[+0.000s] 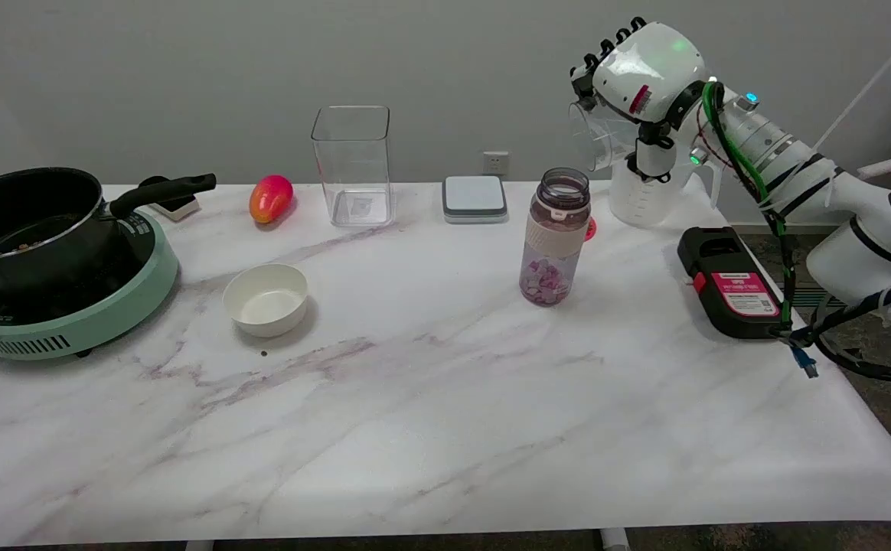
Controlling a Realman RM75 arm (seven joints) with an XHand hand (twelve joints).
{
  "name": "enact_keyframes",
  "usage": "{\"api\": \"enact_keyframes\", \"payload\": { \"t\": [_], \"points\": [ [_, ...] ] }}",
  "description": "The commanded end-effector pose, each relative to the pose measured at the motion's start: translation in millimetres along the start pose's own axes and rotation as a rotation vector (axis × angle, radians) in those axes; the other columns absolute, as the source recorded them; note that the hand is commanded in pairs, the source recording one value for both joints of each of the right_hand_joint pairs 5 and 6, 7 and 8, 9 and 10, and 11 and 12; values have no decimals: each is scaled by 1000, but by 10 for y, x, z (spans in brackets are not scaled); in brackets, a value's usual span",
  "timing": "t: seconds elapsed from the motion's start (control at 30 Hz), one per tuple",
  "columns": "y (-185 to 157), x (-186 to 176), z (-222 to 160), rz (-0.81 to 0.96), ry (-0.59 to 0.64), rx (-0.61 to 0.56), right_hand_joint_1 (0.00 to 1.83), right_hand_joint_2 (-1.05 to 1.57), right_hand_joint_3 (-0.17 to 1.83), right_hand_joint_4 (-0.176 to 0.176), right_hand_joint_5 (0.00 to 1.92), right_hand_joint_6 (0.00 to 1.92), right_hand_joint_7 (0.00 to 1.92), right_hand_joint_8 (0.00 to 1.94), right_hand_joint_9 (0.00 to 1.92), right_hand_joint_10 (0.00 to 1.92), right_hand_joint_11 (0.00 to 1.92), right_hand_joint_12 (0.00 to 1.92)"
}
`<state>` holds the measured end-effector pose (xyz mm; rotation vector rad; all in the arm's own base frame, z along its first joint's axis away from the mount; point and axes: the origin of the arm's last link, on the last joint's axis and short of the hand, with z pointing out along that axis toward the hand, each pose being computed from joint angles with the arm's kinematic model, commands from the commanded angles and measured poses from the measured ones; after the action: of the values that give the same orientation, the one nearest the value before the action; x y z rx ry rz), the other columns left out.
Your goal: Place the measuring cup onto the table.
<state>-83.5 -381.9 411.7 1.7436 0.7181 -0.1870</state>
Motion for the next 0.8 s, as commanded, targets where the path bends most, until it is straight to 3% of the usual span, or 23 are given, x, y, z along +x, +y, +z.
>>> {"api": "enact_keyframes", "payload": {
  "t": [0.03, 0.2, 0.43, 0.6, 0.8],
  "points": [
    [17, -19, -32, 55, -8, -32, 1472, -205, 1668, 0, 972, 972, 1256, 1256, 1260, 1260, 1026, 1026],
    [134, 51, -276, 240, 56, -154, 1468, -175, 1639, 0, 974, 974, 1266, 1266, 1274, 1274, 1051, 1051],
    [15, 183, -889, 473, 144, -354, 1467, -121, 1594, 0, 970, 970, 1282, 1282, 1297, 1297, 1052, 1052],
    [-403, 0, -1294, 767, 137, -511, 1481, -120, 1584, 0, 920, 920, 1273, 1273, 1287, 1287, 1053, 1053],
    [-848, -188, -1585, 864, 168, -653, 1477, 85, 1398, 0, 990, 990, 1330, 1330, 1345, 1345, 1120, 1120]
  ]
}}
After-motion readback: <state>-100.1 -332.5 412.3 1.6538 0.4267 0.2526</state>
